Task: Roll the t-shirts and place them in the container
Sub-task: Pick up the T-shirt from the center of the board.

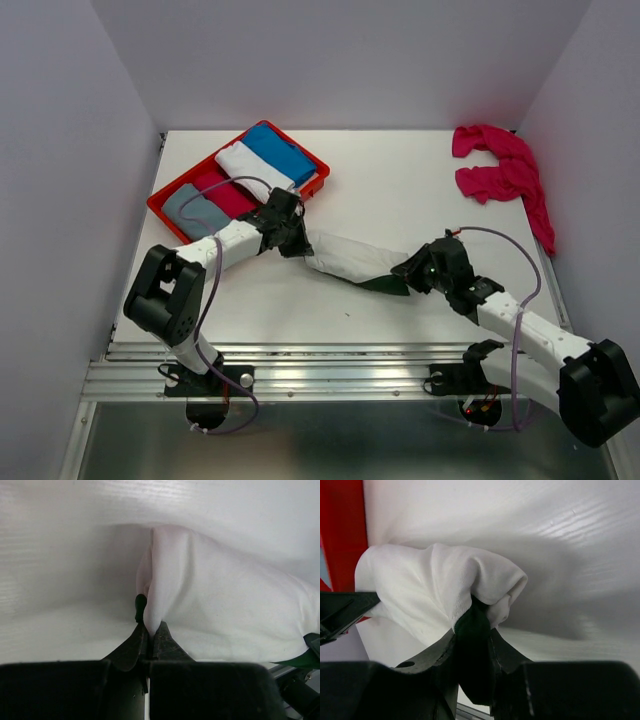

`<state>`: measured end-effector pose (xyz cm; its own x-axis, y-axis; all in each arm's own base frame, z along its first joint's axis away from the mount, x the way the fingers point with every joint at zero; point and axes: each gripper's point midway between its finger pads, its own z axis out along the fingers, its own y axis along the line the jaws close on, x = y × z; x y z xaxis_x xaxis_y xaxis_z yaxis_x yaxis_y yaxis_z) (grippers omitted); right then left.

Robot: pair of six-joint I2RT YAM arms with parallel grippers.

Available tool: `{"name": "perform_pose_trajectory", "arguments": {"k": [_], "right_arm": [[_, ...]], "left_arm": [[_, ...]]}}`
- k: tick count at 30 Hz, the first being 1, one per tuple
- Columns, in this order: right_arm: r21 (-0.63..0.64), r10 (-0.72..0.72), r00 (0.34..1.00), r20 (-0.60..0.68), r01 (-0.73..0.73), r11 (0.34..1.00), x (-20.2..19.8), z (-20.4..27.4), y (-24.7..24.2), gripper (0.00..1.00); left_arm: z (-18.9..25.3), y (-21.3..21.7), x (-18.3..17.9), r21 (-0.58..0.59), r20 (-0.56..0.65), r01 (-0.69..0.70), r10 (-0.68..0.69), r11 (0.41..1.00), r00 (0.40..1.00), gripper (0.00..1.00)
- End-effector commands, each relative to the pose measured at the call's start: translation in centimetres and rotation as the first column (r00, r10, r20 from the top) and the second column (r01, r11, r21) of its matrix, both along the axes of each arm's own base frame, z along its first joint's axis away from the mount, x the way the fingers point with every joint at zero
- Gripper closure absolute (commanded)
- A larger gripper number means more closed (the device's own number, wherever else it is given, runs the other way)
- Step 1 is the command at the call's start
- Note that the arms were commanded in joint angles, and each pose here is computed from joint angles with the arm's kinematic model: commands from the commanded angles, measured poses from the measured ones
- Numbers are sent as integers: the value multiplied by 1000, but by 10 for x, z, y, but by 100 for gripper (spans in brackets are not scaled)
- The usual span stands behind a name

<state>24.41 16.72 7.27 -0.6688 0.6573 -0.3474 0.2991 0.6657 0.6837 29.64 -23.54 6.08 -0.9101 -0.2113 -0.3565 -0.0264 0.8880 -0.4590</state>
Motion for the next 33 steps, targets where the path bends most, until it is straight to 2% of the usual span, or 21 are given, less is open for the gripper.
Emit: {"name": "perform_pose_trajectory", "arguments": {"k": [1, 13, 22, 26, 33], "right_arm": [[44, 87, 991, 104, -92, 995, 9, 42, 17, 99], [57, 138, 976, 170, -149, 987, 17, 67, 32, 99], [4, 129, 978, 165, -132, 991, 20, 57, 25, 99], [-3, 125, 984, 129, -126, 992, 15, 43, 22, 99], [-25, 130, 990, 56, -128, 991, -3, 10, 13, 99]], "left_arm": [[53, 1, 30, -3, 135, 6, -6, 1000, 991, 100], [93, 19, 52, -13, 206, -14, 16, 1000, 978, 100], [76, 14, 44, -48, 179, 16, -8, 999, 984, 100], [70, 14, 41, -50, 170, 25, -17, 998, 985, 100], [35, 11, 24, -72, 99, 44, -37, 996, 994, 100]]}}
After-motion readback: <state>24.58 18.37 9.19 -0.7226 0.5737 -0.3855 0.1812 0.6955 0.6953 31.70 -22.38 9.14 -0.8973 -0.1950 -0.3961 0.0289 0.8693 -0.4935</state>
